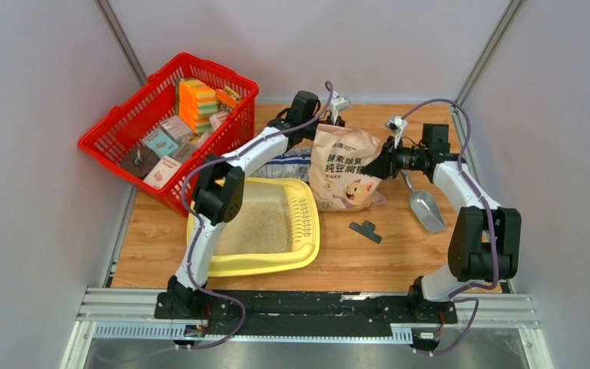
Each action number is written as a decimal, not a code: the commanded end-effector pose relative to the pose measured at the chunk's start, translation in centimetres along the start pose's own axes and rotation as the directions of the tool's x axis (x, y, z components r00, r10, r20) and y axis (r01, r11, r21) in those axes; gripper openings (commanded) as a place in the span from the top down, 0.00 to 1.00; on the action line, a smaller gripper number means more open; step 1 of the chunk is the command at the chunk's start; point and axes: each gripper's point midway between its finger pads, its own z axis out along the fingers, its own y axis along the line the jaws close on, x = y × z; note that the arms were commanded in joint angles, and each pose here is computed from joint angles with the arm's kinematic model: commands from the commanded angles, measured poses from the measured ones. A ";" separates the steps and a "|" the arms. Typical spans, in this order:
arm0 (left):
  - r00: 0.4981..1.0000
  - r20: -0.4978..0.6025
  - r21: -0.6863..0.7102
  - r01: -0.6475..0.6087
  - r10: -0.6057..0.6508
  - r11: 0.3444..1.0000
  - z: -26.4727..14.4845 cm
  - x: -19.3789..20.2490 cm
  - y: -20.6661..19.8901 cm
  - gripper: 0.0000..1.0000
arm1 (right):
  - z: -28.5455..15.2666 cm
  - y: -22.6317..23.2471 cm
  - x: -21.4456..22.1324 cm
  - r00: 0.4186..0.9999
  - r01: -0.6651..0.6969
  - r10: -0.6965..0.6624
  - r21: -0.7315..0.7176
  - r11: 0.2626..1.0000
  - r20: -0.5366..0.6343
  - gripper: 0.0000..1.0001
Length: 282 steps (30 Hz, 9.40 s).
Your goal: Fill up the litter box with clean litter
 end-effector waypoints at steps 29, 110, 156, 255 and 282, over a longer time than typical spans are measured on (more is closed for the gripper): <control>0.999 0.036 0.173 0.013 -0.020 0.985 -0.4 -3.1 -5.3 0.74 | -1.4 -2.7 -0.1 0.979 0.205 -0.206 0.088 0.975 0.000 0.34; 0.940 -0.060 -0.185 -0.340 0.335 0.922 -14.8 -2.4 -6.4 0.25 | -8.1 2.3 0.4 0.999 -0.041 0.041 -0.005 0.999 -0.024 0.07; 0.999 0.033 -0.071 -0.022 0.025 0.997 -9.3 -1.8 -4.1 1.00 | -0.4 1.3 -2.2 0.957 -0.202 0.206 -0.042 0.979 0.206 0.40; 0.964 -0.141 -0.164 -0.248 0.226 0.955 -18.1 0.4 -8.8 0.45 | -4.5 0.1 -2.5 -0.105 -0.968 0.947 -0.186 -0.167 -0.303 1.00; 0.496 -0.327 0.136 -0.817 0.804 0.560 -2.2 2.8 -6.4 0.11 | -4.3 0.9 -0.8 -0.215 -0.957 0.930 -0.127 -0.262 -0.298 1.00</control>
